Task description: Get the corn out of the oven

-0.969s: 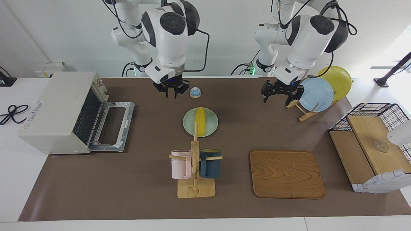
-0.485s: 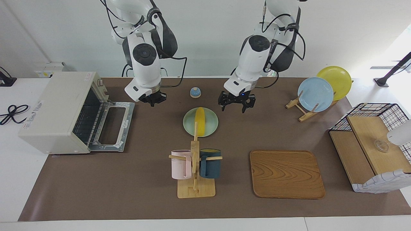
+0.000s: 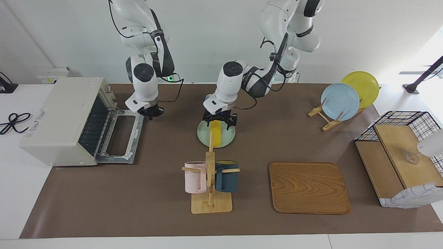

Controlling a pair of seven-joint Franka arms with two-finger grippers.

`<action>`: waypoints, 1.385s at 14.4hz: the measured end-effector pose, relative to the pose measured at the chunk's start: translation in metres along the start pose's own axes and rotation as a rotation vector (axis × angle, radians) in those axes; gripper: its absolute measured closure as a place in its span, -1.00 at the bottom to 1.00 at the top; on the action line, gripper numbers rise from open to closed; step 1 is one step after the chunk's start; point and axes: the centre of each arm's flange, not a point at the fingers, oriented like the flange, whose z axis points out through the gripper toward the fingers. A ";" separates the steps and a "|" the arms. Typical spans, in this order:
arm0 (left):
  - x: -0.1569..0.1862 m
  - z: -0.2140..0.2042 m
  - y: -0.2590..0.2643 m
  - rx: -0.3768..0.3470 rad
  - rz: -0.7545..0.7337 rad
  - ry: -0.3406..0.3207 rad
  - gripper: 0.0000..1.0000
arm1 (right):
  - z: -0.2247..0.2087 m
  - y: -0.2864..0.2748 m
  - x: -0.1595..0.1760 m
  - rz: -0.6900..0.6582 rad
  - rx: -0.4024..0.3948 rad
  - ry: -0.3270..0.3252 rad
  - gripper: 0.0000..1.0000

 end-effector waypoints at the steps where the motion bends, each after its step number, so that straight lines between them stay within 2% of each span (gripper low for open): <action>1: 0.002 0.003 0.002 -0.001 0.001 -0.001 -1.00 | 0.002 0.005 0.000 -0.001 0.003 0.001 0.98; 6: -0.001 0.010 0.016 -0.003 0.019 -0.004 -1.00 | 0.005 0.022 0.002 -0.025 0.019 -0.004 0.98; 9: 0.001 0.022 0.009 0.011 0.005 -0.017 -1.00 | 0.011 0.024 0.001 -0.024 0.029 0.030 0.98; 13: 0.001 0.025 0.008 0.014 -0.016 -0.020 -1.00 | 0.013 0.024 0.001 -0.030 0.031 0.037 0.98; 14: 0.001 0.026 0.008 0.015 -0.018 -0.021 -0.86 | 0.013 0.024 0.001 -0.036 0.031 0.038 0.98; 17: 0.001 0.027 0.007 0.016 -0.022 -0.023 -0.16 | 0.013 0.019 0.000 -0.088 -0.008 0.041 0.98; 20: 0.002 0.026 0.007 0.016 -0.032 -0.020 -0.12 | 0.002 0.016 0.005 -0.108 -0.040 0.002 0.98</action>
